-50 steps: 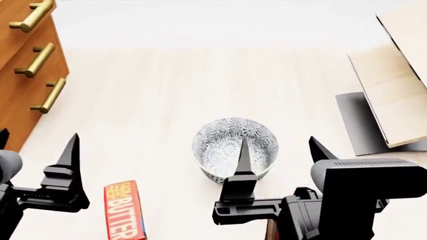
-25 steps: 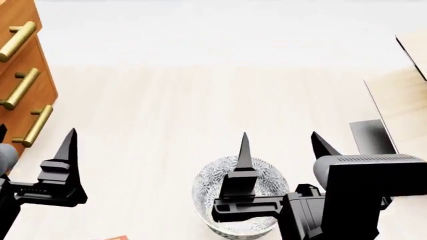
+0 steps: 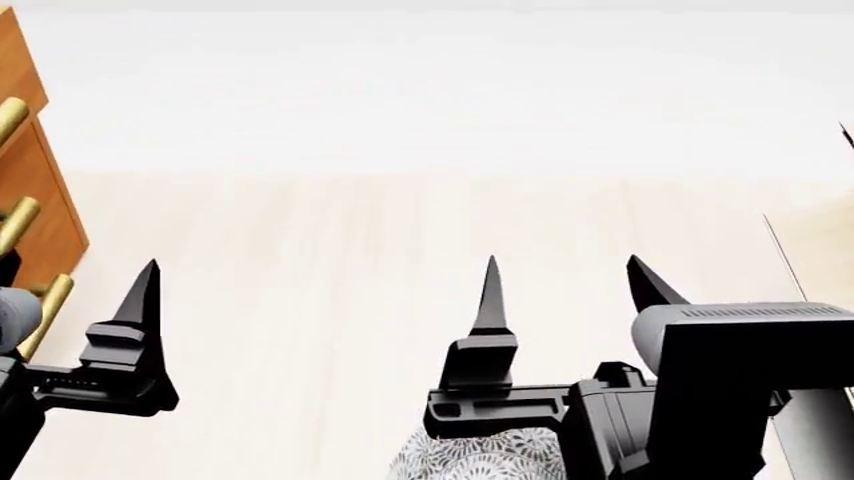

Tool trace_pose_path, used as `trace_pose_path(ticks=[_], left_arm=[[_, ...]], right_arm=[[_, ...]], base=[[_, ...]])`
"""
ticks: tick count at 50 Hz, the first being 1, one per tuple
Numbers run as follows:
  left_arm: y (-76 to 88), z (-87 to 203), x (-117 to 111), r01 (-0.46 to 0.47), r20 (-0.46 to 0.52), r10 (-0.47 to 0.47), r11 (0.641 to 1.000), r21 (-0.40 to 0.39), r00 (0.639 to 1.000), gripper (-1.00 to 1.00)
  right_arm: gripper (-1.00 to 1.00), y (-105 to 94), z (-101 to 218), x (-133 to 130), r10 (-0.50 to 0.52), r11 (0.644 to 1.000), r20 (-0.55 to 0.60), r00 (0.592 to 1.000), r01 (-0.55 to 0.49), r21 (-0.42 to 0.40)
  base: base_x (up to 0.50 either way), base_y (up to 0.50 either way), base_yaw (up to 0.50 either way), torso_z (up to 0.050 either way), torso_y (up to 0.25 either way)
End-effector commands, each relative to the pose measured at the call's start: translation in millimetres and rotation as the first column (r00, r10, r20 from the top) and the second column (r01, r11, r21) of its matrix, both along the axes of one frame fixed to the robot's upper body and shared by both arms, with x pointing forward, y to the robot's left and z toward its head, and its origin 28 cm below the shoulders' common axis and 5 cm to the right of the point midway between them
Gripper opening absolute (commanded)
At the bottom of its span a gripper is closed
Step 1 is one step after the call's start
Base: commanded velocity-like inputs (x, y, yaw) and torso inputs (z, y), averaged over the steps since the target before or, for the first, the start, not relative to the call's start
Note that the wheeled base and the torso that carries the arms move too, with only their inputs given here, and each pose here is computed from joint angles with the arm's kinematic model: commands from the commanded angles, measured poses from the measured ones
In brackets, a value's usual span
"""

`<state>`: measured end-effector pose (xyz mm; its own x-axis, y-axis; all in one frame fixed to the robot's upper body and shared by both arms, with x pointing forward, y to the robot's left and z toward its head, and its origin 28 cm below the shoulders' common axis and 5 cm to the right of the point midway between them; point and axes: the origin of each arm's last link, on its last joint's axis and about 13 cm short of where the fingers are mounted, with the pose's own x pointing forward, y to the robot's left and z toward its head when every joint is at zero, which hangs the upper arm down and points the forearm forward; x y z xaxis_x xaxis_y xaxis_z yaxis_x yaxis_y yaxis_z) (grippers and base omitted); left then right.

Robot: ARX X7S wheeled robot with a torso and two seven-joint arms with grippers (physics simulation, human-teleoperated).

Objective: Close the top drawer of the cabinet and put the bowl on top of it.

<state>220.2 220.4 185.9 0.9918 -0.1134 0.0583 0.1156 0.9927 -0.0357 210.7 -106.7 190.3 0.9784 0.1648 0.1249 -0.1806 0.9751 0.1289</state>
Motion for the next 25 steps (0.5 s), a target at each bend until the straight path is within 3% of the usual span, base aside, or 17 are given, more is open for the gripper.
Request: trace_pose_path(ticks=[1,15,25], left_arm=[[-1.0,-2,1,0.009,-0.008,-0.009,1.0,0.007,1.0,1.0],[-2.8,-1,4,0.033,-0.023,-0.033,0.999,0.008,0.999,1.0],[-5.0,8,31,0.055,-0.049,-0.055,0.998,0.0,0.997,1.0]], right_arm=[[1.0,-1.5,-1,0,-0.003,1.0,0.007,1.0,0.003,0.015],[1.0,-1.9,-2,1,-0.003,1.0,-0.011,1.0,0.004,0.03],[1.0,-0.5,-2,-5,0.009,1.0,-0.008,1.0,-0.008,0.018]], base=[[0.0,0.0,0.0,0.0,0.0],[0.0,0.0,0.0,0.0,0.0],[0.0,0.0,0.0,0.0,0.0]])
